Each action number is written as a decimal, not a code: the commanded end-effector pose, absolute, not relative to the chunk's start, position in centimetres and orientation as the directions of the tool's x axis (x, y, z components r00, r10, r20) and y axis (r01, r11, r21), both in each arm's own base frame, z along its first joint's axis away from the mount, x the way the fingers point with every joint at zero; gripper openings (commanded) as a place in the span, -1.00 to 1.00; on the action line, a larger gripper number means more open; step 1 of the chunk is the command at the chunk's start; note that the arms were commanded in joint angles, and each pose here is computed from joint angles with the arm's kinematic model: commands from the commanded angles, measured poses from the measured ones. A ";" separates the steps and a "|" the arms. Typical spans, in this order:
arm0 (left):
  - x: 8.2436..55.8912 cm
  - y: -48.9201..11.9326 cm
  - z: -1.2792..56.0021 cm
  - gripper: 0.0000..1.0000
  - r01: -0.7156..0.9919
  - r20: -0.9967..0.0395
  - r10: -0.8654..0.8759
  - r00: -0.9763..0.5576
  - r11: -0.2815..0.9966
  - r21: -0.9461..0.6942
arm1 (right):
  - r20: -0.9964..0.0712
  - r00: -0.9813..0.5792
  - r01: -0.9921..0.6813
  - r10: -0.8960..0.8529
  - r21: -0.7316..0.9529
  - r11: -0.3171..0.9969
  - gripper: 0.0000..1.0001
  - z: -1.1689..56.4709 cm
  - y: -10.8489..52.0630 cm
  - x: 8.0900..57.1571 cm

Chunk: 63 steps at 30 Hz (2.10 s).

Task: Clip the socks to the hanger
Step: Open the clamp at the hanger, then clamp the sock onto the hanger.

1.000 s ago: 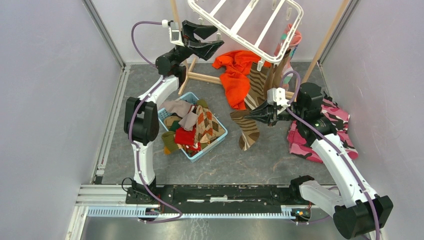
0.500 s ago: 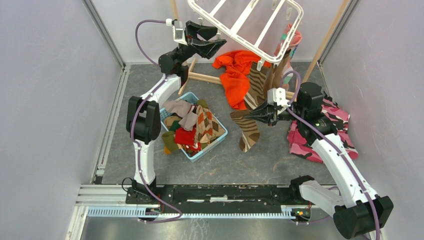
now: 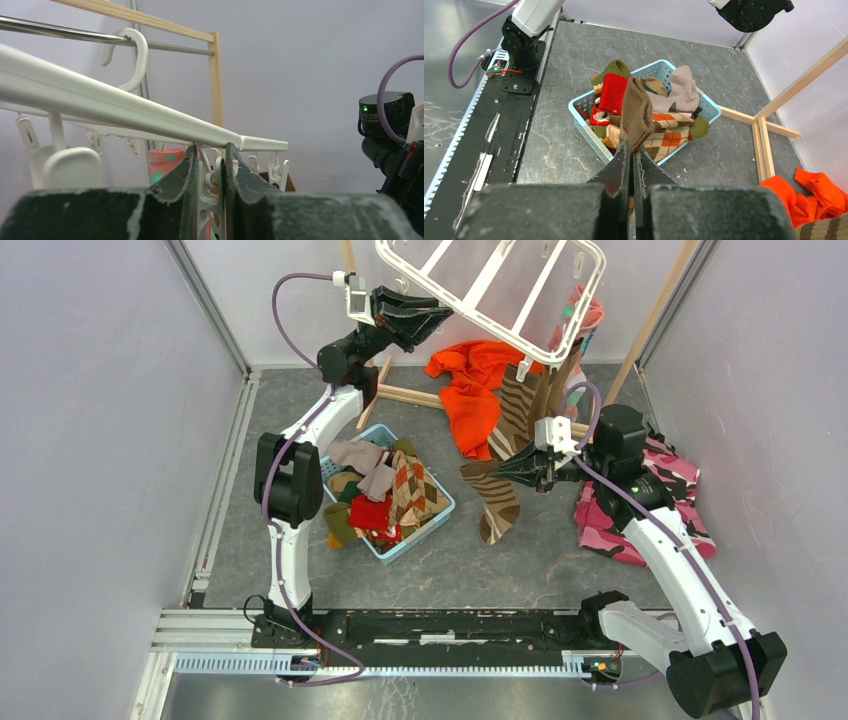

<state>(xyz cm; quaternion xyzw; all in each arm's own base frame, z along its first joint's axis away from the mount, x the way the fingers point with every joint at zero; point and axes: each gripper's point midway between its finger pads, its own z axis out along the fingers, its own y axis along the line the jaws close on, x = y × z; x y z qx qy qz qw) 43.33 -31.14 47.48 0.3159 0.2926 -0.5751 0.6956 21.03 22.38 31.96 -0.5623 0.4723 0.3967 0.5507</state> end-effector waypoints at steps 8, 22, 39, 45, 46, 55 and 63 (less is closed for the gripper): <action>41.4 -30.8 49.3 -0.86 0.995 -0.754 -0.649 0.096 0.092 0.048 | -0.965 0.241 -0.943 -0.104 -0.258 0.208 -0.99 34.0 22.0 23.6; 39.9 -30.2 50.2 -0.87 0.995 -0.716 -0.698 -0.027 0.047 -0.084 | -0.997 0.037 -0.888 0.064 -0.003 0.459 -1.00 39.7 25.9 32.2; 40.1 -29.8 51.9 -0.88 0.953 -0.630 -0.731 -0.262 -0.095 -0.286 | -0.938 -0.170 -0.824 0.304 0.304 0.479 -1.00 43.0 28.5 36.3; 39.7 -29.8 51.9 -0.88 0.952 -0.624 -0.730 -0.278 -0.122 -0.281 | -0.926 -0.192 -0.829 0.324 0.330 0.452 -1.00 43.8 29.1 36.8; 39.7 -29.8 51.8 -0.88 0.951 -0.622 -0.730 -0.283 -0.128 -0.282 | -0.924 -0.197 -0.826 0.327 0.336 0.453 -1.00 43.8 29.2 37.0; 39.4 -29.7 51.8 -0.88 0.951 -0.620 -0.730 -0.288 -0.142 -0.274 | -0.898 -0.240 -0.783 0.370 0.404 0.473 -1.00 44.0 29.3 38.7; 39.4 -29.7 51.7 -0.88 0.951 -0.617 -0.732 -0.290 -0.149 -0.272 | -0.870 -0.255 -0.703 0.422 0.466 0.537 -1.00 44.2 28.3 40.1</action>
